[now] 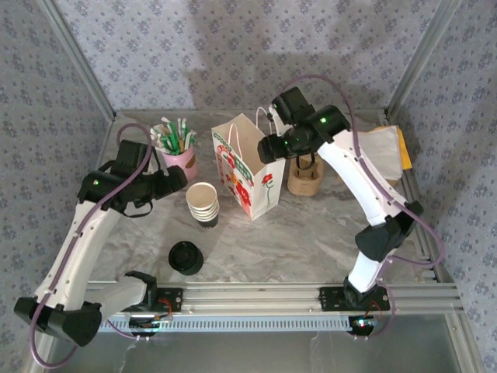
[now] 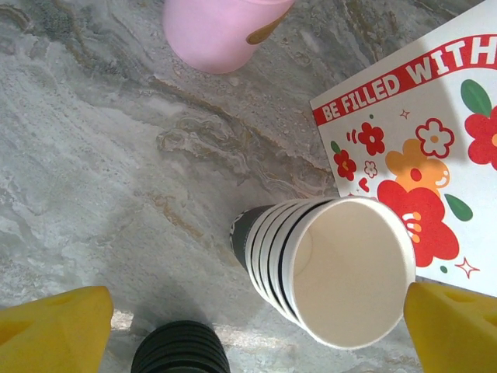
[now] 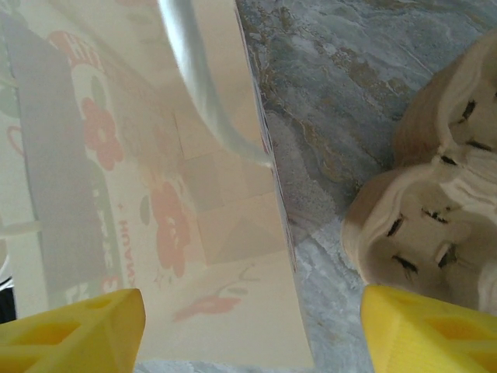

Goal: Pack the takeout coffee

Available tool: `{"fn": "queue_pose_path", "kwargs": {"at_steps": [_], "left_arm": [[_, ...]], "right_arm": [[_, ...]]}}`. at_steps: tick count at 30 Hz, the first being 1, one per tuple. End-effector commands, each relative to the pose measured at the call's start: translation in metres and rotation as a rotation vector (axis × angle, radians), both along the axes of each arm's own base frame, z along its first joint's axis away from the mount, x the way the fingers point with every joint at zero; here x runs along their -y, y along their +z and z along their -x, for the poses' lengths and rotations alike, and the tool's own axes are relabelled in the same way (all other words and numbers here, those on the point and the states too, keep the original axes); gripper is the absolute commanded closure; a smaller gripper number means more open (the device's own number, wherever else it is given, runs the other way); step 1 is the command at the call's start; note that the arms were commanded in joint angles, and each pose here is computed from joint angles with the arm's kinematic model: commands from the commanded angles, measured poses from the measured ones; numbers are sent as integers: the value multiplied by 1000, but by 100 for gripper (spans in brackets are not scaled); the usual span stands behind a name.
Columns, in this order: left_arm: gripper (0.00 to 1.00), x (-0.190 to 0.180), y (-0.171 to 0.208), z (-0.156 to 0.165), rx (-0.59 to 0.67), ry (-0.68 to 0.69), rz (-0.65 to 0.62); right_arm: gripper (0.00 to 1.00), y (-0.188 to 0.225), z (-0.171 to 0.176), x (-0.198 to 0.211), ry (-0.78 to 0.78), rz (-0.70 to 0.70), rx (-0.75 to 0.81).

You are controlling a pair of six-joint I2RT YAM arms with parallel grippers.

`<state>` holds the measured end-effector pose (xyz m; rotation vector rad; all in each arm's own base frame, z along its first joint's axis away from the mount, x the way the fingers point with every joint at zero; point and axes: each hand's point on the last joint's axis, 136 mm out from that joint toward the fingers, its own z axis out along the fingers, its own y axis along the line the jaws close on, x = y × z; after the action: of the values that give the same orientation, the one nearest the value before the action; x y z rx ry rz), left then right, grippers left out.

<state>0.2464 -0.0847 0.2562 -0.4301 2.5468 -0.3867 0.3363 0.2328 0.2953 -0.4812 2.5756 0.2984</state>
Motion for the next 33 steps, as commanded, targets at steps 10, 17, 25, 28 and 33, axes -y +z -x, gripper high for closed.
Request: {"fn": "queue_pose_path", "kwargs": {"at_steps": [10,17,25,28,33], "left_arm": [[2,12,17,-16,59,-27,42],[1,19,22,-24,67,-19,80],[1,23,25,-31,72,-24,90],[1,24,26,-32,72,-27,92],[1,25,28,-32,76,-32,92]], "right_arm": [[66,-6,-25,-10,5,15,17],[87,-1,-20,-5,1,60,44],[99,-1,2,5,-27,72,21],[100,1,11,12,-50,63,13],[100,7,26,28,-76,77,30]]}}
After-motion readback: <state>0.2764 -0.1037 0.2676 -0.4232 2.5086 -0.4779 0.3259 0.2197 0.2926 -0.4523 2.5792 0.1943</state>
